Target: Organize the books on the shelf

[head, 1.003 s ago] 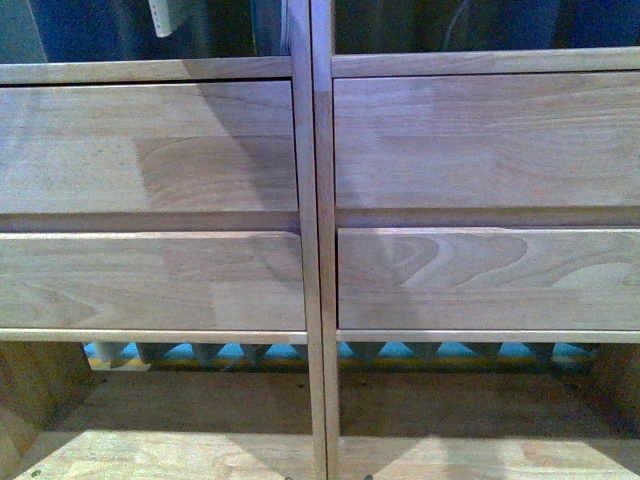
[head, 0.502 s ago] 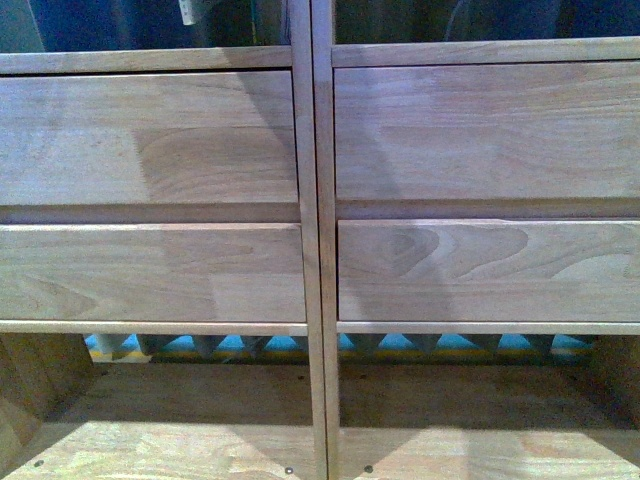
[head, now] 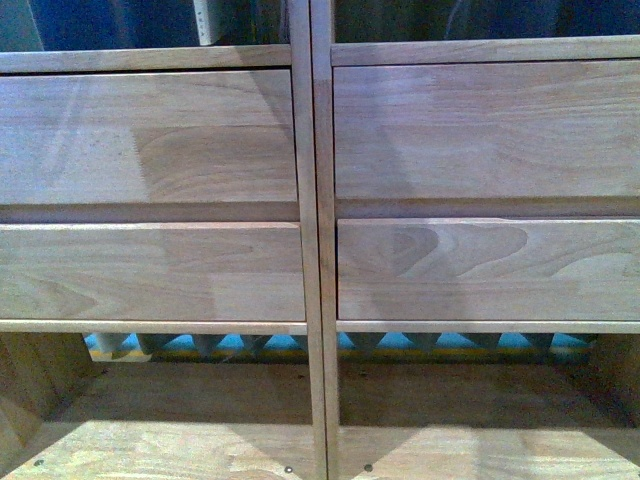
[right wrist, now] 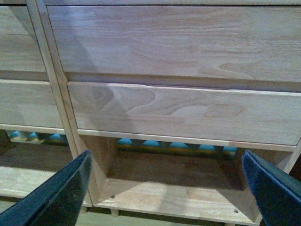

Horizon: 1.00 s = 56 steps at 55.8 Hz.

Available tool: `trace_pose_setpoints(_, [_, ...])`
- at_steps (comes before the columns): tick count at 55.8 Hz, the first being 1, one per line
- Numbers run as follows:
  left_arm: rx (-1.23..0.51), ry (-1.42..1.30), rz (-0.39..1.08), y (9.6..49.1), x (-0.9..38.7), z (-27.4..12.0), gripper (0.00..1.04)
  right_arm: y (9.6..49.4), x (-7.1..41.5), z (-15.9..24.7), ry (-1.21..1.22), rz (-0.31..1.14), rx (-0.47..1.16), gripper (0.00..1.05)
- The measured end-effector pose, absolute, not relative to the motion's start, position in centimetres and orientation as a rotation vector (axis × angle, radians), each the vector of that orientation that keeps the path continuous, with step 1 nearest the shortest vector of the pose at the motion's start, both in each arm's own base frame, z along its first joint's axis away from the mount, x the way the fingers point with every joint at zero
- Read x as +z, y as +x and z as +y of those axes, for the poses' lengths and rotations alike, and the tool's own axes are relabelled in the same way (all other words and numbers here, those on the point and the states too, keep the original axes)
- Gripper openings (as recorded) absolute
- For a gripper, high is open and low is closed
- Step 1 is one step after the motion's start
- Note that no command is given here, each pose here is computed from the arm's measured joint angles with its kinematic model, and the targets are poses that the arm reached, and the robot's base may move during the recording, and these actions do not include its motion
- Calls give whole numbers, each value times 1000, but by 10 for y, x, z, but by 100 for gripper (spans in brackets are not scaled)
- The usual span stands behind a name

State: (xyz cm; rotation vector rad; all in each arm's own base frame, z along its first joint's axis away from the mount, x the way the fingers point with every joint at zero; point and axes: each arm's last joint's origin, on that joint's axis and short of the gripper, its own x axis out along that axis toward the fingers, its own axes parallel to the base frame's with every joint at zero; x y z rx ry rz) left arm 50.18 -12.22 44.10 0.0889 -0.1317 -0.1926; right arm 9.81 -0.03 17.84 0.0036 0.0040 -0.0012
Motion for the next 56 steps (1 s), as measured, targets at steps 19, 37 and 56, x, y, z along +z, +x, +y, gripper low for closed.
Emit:
trace_pose_setpoints(19, [-194, 104, -134, 501, 441, -125, 70, 98, 178, 0, 3, 4, -1, 98])
trace_pose_setpoints(37, [-228, 132, -185, 499, 444, -132, 97, 98, 178, 0, 3, 4, -1, 98])
trace_pose_setpoints(56, [-271, 66, -342, 424, 462, -125, 97, 98, 178, 0, 3, 4, -1, 98])
